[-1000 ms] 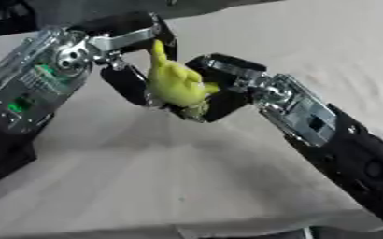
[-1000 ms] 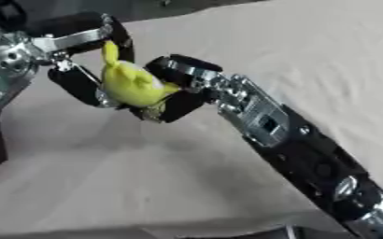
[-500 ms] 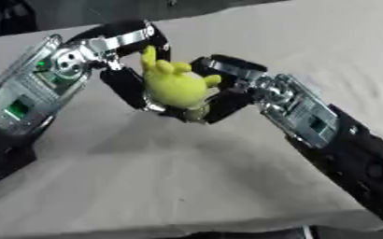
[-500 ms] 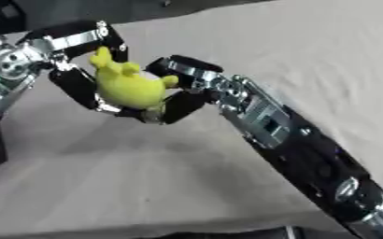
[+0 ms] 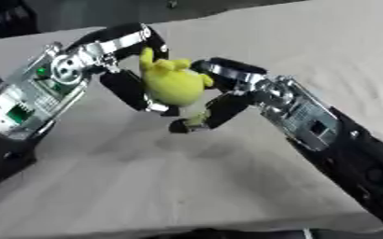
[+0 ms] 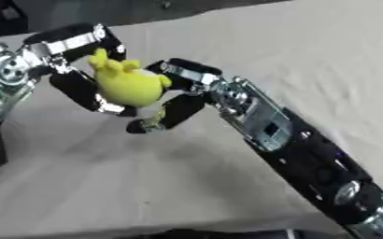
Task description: Pick up the objects with one hand, pass them to the other hand, and then place them into the box on the other side of the table.
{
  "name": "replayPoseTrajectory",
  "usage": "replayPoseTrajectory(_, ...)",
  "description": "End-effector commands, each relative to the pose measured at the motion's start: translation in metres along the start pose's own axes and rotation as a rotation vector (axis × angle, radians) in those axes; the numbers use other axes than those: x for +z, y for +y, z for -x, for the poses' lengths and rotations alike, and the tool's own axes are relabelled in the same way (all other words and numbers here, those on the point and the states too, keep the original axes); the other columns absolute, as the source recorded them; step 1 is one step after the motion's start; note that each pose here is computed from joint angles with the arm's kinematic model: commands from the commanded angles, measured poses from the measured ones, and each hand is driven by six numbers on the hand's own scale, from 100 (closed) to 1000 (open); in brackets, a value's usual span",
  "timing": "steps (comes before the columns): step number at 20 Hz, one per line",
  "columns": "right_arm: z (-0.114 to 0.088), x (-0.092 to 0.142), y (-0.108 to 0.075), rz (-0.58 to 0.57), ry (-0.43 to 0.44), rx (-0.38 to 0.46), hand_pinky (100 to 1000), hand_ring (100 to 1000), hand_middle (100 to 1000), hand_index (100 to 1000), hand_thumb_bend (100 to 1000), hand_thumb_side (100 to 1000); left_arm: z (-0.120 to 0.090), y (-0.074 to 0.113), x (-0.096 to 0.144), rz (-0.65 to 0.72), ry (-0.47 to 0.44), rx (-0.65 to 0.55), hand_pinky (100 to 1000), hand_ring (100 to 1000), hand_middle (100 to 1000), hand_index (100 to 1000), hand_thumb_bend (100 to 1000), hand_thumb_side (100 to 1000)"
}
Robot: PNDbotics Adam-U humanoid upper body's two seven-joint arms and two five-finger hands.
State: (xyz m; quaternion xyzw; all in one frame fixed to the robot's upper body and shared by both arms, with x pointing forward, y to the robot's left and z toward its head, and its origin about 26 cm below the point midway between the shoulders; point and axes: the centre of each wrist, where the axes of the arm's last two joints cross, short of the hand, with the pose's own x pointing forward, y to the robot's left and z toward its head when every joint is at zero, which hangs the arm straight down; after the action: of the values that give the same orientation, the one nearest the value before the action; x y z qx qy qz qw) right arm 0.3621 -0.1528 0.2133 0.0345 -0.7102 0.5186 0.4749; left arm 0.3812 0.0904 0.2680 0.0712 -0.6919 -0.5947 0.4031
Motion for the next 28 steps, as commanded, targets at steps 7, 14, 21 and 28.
replayPoseTrajectory(7, -0.008, 0.005, -0.006, 0.003, -0.005, 0.036, 754, 693, 541, 671, 599, 186, -0.004, 0.016, 0.01, -0.064, -0.023, -0.028, 709, 391, 253, 282, 633, 100)
replayPoseTrajectory(14, 0.001, 0.007, -0.008, -0.021, 0.07, 0.05, 769, 750, 641, 802, 573, 303, -0.014, 0.025, 0.026, -0.119, -0.095, -0.063, 710, 392, 255, 283, 633, 100)
replayPoseTrajectory(21, 0.004, 0.01, -0.012, 0.002, 0.093, 0.052, 773, 766, 688, 825, 563, 318, -0.013, 0.032, 0.042, -0.156, -0.096, -0.09, 707, 393, 256, 285, 636, 100)
replayPoseTrajectory(28, 0.004, 0.013, -0.013, 0.005, 0.099, 0.06, 773, 765, 686, 821, 574, 318, 0.001, 0.043, 0.067, -0.223, -0.038, -0.084, 710, 396, 261, 291, 640, 100)
